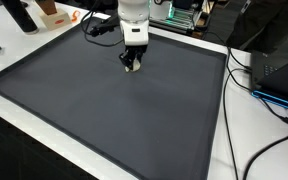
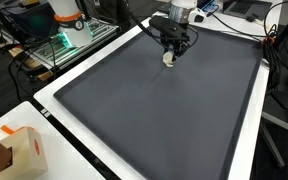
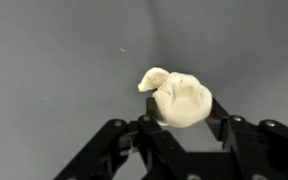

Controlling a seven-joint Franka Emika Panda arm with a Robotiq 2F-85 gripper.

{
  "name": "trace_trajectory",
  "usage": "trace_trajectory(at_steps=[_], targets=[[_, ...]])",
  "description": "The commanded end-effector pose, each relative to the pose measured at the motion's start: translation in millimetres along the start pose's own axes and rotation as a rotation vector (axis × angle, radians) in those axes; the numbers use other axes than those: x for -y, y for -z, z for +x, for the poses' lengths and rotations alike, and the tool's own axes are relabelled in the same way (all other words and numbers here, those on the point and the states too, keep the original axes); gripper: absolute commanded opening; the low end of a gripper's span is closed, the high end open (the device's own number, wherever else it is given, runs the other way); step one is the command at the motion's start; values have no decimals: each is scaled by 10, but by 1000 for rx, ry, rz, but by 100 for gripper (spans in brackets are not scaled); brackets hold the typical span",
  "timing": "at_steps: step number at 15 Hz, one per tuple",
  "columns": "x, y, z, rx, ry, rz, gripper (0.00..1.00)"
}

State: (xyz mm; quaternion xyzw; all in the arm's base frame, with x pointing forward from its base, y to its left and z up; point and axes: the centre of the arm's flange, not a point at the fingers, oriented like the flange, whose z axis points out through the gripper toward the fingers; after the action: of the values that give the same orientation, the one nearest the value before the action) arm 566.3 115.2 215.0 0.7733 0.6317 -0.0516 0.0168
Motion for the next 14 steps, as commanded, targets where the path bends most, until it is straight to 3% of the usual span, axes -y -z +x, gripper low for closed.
trace_trajectory(at_steps=[1, 3, 5, 14], targets=[[25, -73, -53, -6, 39, -11, 21], [24, -68, -54, -8, 47, -11, 7], [20, -61, -51, -9, 56, -12, 1], [11, -45, -51, -5, 78, -6, 3]])
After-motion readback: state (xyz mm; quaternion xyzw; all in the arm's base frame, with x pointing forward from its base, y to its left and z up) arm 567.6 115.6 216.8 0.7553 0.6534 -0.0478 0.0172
